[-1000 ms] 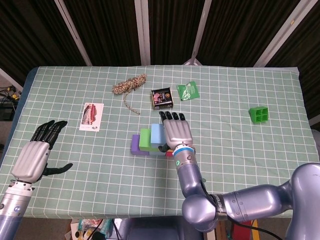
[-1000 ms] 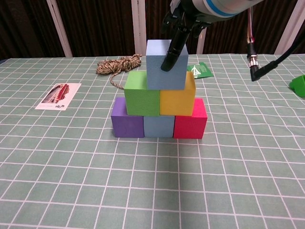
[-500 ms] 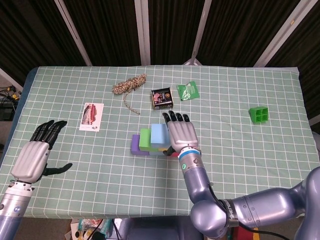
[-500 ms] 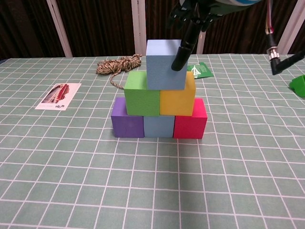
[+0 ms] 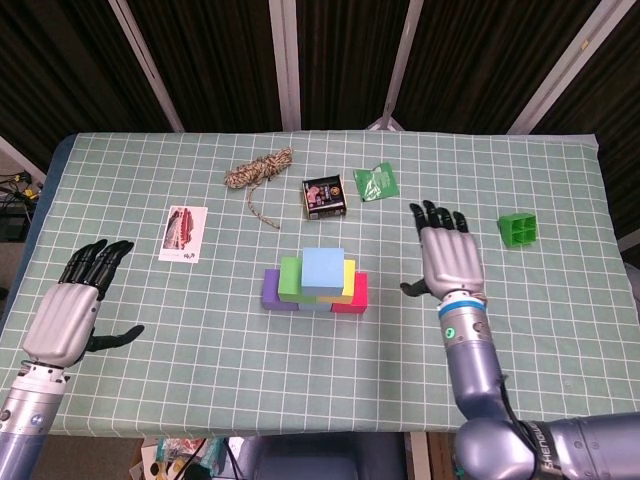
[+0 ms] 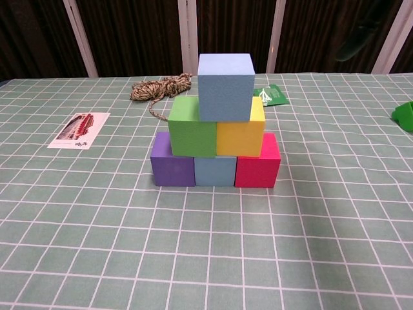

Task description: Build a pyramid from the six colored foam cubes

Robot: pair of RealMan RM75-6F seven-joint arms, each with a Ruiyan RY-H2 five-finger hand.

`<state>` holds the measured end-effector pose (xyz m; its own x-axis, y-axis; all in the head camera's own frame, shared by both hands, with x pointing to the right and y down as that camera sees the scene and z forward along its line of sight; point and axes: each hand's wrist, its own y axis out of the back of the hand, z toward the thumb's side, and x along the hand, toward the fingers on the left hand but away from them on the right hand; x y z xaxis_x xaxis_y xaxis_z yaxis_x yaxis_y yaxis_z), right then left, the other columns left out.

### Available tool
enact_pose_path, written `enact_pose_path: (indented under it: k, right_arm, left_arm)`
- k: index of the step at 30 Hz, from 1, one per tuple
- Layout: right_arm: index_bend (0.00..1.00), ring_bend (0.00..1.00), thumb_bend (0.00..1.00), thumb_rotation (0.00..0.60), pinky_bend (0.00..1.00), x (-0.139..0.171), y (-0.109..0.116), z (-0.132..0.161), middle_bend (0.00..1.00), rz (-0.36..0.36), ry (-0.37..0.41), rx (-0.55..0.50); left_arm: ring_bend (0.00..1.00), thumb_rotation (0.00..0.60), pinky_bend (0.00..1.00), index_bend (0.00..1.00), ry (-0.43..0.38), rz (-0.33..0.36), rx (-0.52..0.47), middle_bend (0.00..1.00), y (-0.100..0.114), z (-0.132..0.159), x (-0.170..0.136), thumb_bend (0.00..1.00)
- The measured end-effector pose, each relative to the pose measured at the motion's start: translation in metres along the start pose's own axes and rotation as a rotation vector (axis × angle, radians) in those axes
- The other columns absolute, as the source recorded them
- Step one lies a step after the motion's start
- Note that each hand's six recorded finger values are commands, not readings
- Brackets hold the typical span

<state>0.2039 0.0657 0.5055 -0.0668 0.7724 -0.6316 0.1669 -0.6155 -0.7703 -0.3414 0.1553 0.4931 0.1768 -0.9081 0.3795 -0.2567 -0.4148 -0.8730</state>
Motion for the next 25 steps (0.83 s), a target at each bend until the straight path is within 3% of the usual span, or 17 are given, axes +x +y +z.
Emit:
enact_pose_path:
  k: [9, 25]
  right_arm:
    - [0.0, 0.0, 0.17, 0.6, 0.0, 0.011, -0.008, -0.097, 0.0, -0.061, -0.09, -0.066]
    - [0.0, 0.0, 0.17, 0.6, 0.0, 0.049, -0.071, -0.219, 0.0, -0.136, -0.059, -0.064]
  left_arm:
    - [0.0, 0.6, 0.0, 0.01, 0.019, 0.019, 0.038, 0.06, -0.014, -0.013, -0.005, 0.1]
    - [0.0, 0.6, 0.0, 0.0, 0.112, 0.156, 0.088, 0.03, -0.03, -0.094, -0.044, 0.1]
